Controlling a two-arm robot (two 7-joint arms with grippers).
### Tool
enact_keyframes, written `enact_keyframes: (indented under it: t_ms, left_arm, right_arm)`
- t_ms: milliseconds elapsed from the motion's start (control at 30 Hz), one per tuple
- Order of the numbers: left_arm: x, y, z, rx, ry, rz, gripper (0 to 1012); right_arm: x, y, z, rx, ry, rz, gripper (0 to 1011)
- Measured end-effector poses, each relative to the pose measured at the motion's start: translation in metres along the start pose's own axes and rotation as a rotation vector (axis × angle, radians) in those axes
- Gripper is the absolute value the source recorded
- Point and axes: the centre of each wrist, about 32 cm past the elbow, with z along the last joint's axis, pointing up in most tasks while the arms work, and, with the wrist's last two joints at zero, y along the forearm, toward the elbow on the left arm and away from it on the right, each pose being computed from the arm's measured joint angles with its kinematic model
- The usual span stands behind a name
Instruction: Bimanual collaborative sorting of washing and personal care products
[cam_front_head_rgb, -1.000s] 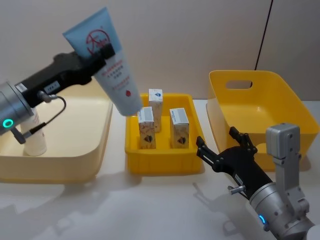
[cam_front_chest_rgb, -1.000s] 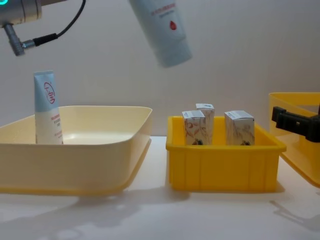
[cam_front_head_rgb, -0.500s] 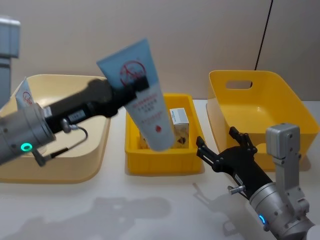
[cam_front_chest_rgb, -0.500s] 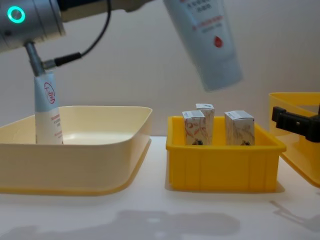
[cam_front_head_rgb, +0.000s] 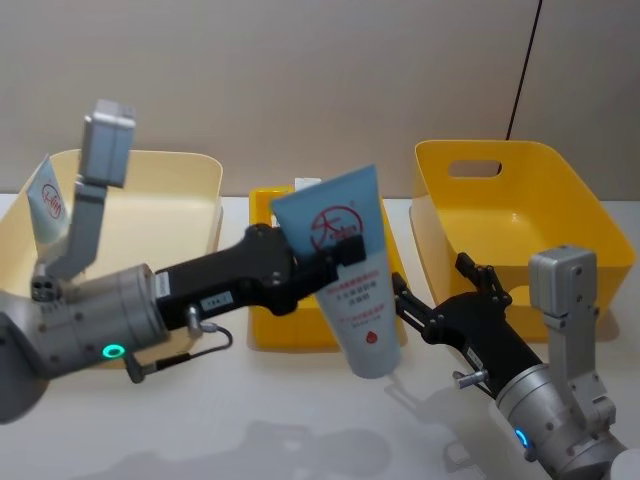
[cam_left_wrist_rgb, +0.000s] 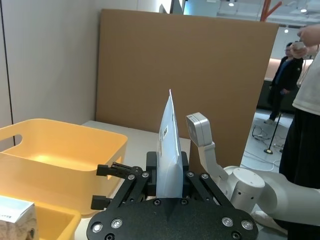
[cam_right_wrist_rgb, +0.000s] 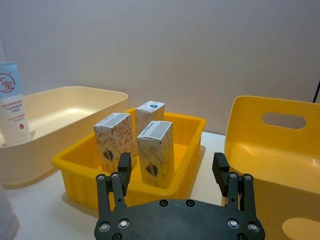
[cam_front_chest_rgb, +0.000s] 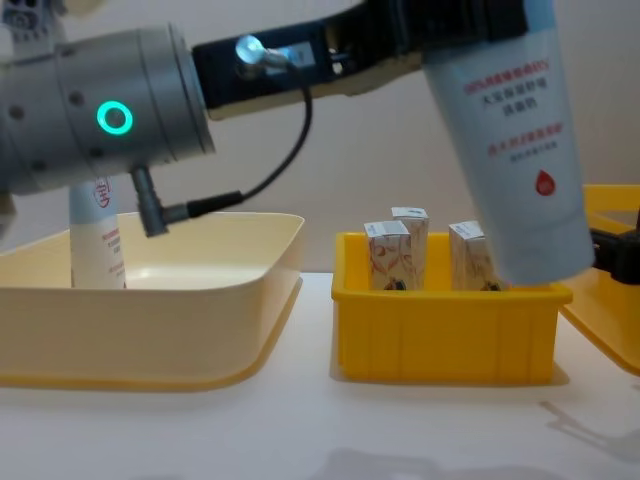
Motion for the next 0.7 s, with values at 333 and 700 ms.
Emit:
enact_keyframes:
  t_ms: [333, 700]
  left_arm:
    - [-0.0004, -0.0093, -0.0112, -0.023, -0.034, 0.029, 235]
    - [0.0073, -0.0085, -0.009, -0.061, -0.059, 0.07, 235]
  right_arm:
    - [0.0, 0.0, 0.0, 0.0, 0.0, 0.0, 1009]
    - [0.0, 0.0, 0.0, 0.0, 0.0, 0.0, 1009]
